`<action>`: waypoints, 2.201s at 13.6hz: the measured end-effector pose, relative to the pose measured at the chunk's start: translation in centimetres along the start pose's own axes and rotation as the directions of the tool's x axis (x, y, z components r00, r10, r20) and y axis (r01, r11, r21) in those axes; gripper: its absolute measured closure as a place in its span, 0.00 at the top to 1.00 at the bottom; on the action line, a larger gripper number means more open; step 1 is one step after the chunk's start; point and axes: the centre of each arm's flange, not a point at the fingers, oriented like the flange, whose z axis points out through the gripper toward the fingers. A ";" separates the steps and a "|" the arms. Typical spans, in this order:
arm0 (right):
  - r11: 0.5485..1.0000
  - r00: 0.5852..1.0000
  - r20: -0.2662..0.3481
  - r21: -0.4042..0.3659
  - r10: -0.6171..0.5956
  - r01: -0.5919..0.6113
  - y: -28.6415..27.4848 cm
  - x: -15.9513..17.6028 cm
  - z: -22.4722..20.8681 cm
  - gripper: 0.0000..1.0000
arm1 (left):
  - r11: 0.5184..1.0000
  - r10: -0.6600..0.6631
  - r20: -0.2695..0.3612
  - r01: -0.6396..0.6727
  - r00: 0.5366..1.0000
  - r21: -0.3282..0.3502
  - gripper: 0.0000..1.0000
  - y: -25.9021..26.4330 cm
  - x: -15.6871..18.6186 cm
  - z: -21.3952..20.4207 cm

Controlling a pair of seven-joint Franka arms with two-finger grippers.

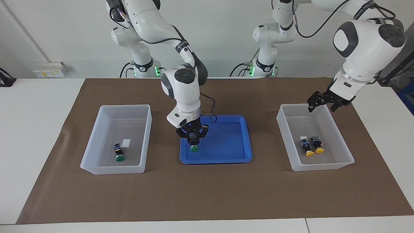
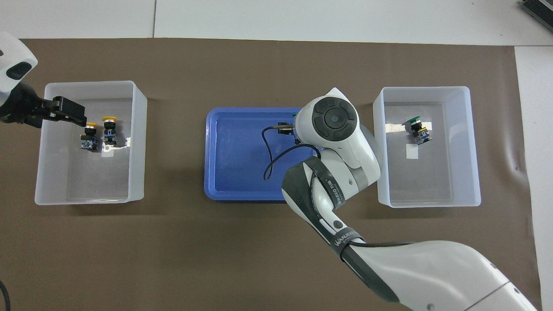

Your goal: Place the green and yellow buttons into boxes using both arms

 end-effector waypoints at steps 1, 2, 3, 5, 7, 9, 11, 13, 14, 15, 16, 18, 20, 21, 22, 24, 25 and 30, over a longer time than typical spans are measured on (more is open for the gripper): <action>1.000 1.000 0.007 -0.013 -0.021 0.022 1.8 0.6 -2.1 0.41 | 1.000 0.003 0.007 -0.003 1.000 0.000 1.00 0.2 -1.1 -1.3; 0.998 0.998 0.026 -0.032 -0.061 0.062 4.2 1.2 -3.9 0.41 | 1.000 0.002 0.013 -0.002 1.000 0.000 1.00 0.2 -2.4 -2.7; 0.993 0.994 0.052 -0.049 -0.100 0.103 6.8 1.8 -5.2 0.41 | 1.000 0.001 0.016 -0.001 1.000 0.000 1.00 0.2 -3.6 -4.0; 0.980 0.978 0.113 -0.069 -0.176 0.185 12.1 2.6 -6.5 0.41 | 1.000 0.001 0.017 -0.001 1.000 0.000 1.00 0.2 -5.0 -5.4; 0.958 0.949 0.173 -0.065 -0.265 0.280 17.1 2.5 -6.1 0.41 | 1.000 -0.001 0.019 0.001 1.000 0.000 1.00 0.1 -5.2 -5.4; 0.935 0.917 0.216 -0.046 -0.335 0.353 22.1 1.6 -4.1 0.41 | 1.000 -0.005 0.021 0.005 1.000 0.000 1.00 -0.1 -5.0 -4.9; 0.921 0.901 0.225 -0.031 -0.372 0.388 25.6 0.3 -1.9 0.41 | 1.000 -0.010 0.016 0.010 1.000 0.000 1.00 -0.4 -4.9 -4.8; 0.916 0.897 0.218 -0.026 -0.385 0.399 27.9 -1.6 0.6 0.41 | 1.000 -0.012 0.015 0.012 1.000 0.000 1.00 -0.5 -4.9 -4.8; 0.916 0.898 0.213 -0.025 -0.386 0.400 28.7 -2.6 2.0 0.41 | 1.000 -0.012 0.014 0.012 1.000 0.000 1.00 -0.5 -4.9 -4.8; 0.917 0.899 0.207 -0.025 -0.385 0.399 29.0 -3.5 3.2 0.41 | 1.000 -0.012 0.014 0.012 1.000 0.000 1.00 -0.5 -4.9 -4.8; 0.916 0.899 0.201 -0.024 -0.388 0.401 29.0 -4.1 4.1 0.41 | 1.000 -0.012 0.014 0.012 1.000 0.000 1.00 -0.5 -4.9 -4.8; 0.914 0.900 0.190 -0.024 -0.393 0.404 29.0 -5.0 5.2 0.41 | 1.000 -0.012 0.014 0.012 1.000 0.000 1.00 -0.5 -4.9 -4.8; 0.915 0.900 0.193 -0.022 -0.391 0.403 29.0 -5.3 5.6 0.48 | 1.000 -0.011 0.007 0.011 1.000 0.000 1.00 -0.5 -4.8 -4.8; 0.915 0.900 0.191 -0.022 -0.391 0.402 29.0 -5.3 5.6 0.60 | 1.000 -0.011 -0.004 0.011 1.000 0.000 1.00 -0.5 -4.7 -4.9; 0.916 0.901 0.187 -0.022 -0.391 0.402 29.0 -5.2 5.5 0.70 | 1.000 -0.011 -0.019 0.011 1.000 0.001 1.00 -0.5 -4.5 -5.0; 0.918 0.909 0.154 -0.033 -0.386 0.396 28.7 -4.3 4.5 0.95 | 1.000 -0.013 -0.067 0.013 0.998 0.002 1.00 -0.6 -3.8 -4.7; 0.930 0.926 0.123 -0.045 -0.356 0.364 28.4 -3.3 3.2 1.00 | 1.000 -0.014 -0.081 0.014 0.997 0.002 1.00 -0.6 -3.6 -4.2; 0.980 0.982 0.071 -0.076 -0.178 0.183 26.0 -0.2 -5.1 1.00 | 1.000 -0.014 -0.084 0.014 0.996 0.002 1.00 -0.6 -3.8 -3.7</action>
